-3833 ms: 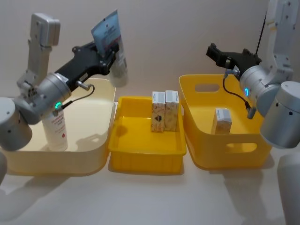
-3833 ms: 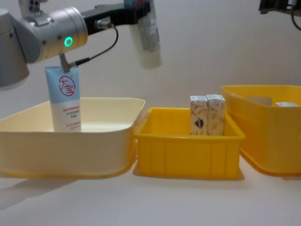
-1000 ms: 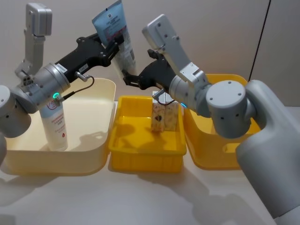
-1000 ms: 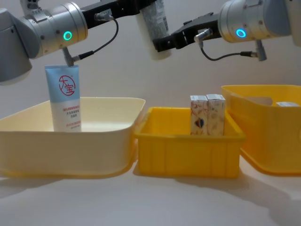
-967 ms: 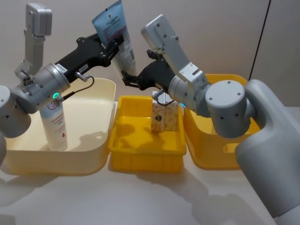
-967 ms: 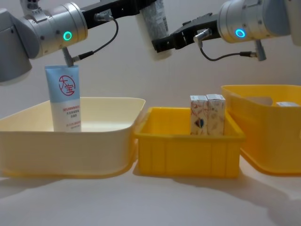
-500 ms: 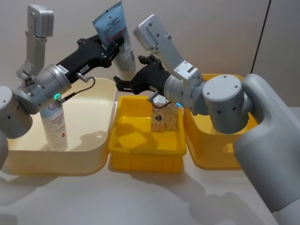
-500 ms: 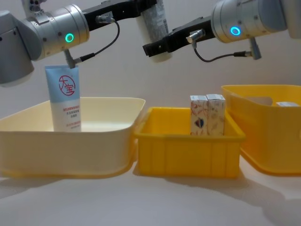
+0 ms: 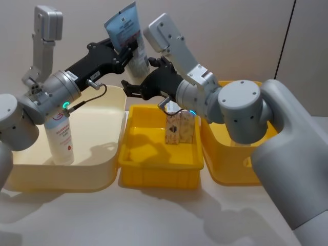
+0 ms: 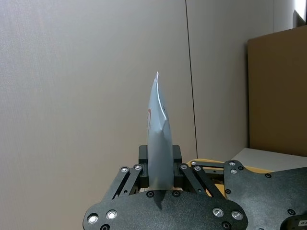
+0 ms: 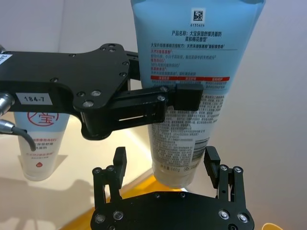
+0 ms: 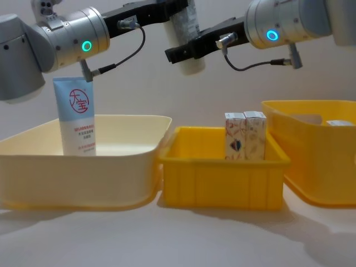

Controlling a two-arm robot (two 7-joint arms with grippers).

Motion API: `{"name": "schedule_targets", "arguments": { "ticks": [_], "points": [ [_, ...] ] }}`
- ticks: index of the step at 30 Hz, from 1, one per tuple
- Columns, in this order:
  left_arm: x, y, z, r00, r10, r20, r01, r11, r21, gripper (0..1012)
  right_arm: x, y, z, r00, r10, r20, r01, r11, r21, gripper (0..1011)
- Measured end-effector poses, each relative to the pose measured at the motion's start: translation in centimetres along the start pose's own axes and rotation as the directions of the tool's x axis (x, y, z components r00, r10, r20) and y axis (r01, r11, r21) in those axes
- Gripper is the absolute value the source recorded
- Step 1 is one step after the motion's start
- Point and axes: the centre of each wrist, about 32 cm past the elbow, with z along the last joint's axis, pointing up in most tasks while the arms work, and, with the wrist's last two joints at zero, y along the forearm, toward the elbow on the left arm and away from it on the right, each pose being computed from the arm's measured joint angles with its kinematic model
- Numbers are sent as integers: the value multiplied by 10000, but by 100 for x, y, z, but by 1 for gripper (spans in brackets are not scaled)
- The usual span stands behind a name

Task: Bimanual collaborative sorting of washing and personal care products

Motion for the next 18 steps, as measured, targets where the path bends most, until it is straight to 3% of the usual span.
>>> {"name": "schedule_targets", "arguments": {
  "ticks": [18],
  "points": [
    [-24, 49, 5, 10000, 98, -15, -98, 9999, 44, 260, -60, 134, -12, 9984, -559, -14, 559, 9984, 118, 1001]
  ]
}}
